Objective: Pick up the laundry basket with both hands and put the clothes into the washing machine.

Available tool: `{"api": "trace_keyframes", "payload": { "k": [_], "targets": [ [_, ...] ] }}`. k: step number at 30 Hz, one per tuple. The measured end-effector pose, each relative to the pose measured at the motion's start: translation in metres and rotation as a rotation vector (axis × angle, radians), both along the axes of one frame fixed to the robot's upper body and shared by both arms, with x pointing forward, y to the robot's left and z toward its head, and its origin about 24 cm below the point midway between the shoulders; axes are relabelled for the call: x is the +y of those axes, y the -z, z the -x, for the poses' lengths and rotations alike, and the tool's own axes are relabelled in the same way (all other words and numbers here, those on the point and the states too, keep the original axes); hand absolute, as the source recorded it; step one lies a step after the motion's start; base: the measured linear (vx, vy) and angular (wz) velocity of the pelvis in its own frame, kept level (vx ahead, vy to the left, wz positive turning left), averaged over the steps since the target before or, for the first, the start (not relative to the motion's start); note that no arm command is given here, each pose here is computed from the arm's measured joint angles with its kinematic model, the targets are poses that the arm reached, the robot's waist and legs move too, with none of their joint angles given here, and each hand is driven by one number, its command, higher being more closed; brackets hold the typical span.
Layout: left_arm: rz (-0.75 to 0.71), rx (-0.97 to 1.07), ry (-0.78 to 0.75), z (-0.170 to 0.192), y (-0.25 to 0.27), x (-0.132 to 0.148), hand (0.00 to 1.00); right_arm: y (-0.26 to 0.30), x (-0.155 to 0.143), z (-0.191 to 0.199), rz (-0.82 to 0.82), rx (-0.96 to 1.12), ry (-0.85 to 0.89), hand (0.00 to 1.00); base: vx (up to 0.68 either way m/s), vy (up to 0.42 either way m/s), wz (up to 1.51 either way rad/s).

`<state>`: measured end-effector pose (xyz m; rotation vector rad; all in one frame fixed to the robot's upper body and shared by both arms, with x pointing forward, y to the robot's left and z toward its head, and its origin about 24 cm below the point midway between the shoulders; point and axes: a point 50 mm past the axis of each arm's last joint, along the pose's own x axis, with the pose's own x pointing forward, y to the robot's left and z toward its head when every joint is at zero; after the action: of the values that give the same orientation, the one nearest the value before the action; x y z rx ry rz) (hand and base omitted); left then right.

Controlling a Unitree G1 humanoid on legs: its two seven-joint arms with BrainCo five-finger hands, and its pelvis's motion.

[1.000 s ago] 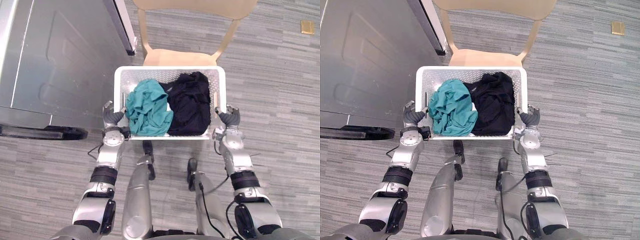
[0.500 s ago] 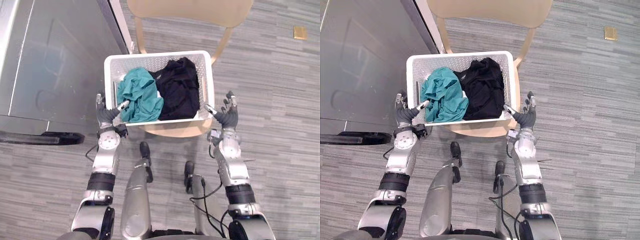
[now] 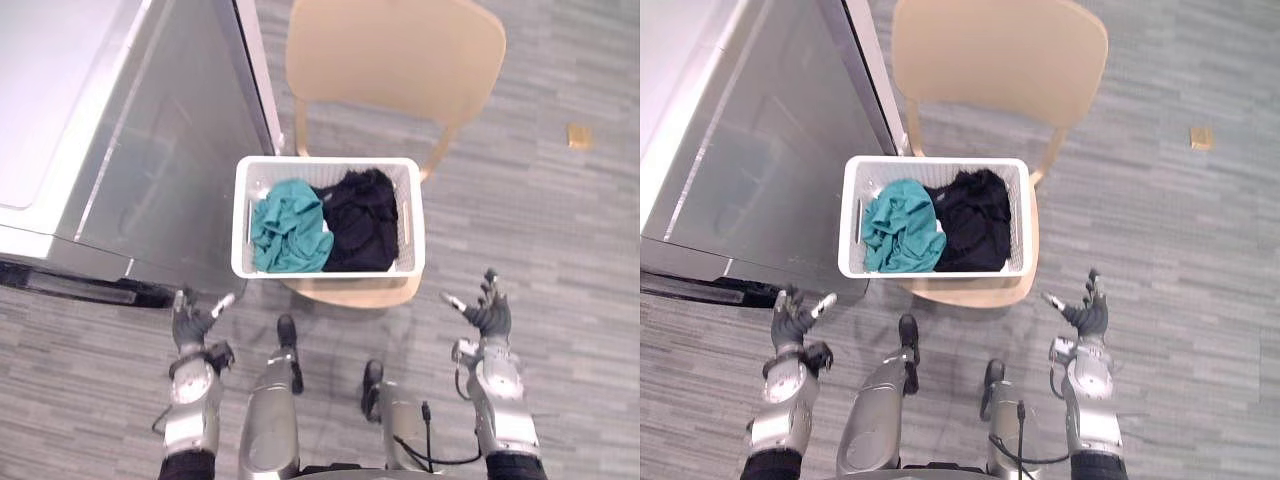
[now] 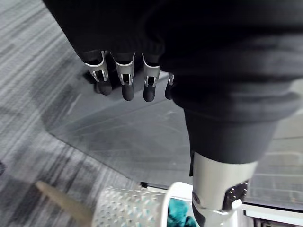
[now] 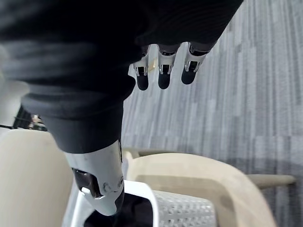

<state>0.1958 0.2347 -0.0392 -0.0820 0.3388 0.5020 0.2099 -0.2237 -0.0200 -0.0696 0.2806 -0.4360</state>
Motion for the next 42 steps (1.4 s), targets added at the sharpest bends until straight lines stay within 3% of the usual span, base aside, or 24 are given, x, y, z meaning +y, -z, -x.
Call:
{"api": "trace_keyframes", "payload": {
  "k": [7,12,23,27,38,42],
  "targets": [
    [0.097,0.43,0.037,0.066,0.08,-0.006,0.0,0.088,0.001,0.057,-0.132,0.438,-0.005,0.0,0.13,0.006,0.32],
    [0.093,0.6,0.037,0.096,0.101,-0.007,0.0,0.108,0.005,0.071,-0.182,0.554,-0.002,0.0,0.03,-0.011,0.31],
    [0.079,0.648,0.076,0.084,0.106,-0.01,0.0,0.109,-0.023,0.064,-0.186,0.582,0.113,0.0,0.02,0.064,0.68],
    [-0.006,0.602,0.165,0.057,0.097,-0.005,0.0,0.113,-0.016,0.06,-0.222,0.603,0.115,0.0,0.08,0.231,0.55],
    [-0.007,0.686,0.196,0.084,0.107,-0.01,0.0,0.124,0.002,0.072,-0.21,0.698,0.025,0.0,-0.04,0.124,0.23],
    [0.049,0.681,0.206,0.085,0.111,-0.03,0.0,0.124,-0.005,0.079,-0.188,0.708,0.03,0.0,-0.08,0.0,0.49]
  ]
}}
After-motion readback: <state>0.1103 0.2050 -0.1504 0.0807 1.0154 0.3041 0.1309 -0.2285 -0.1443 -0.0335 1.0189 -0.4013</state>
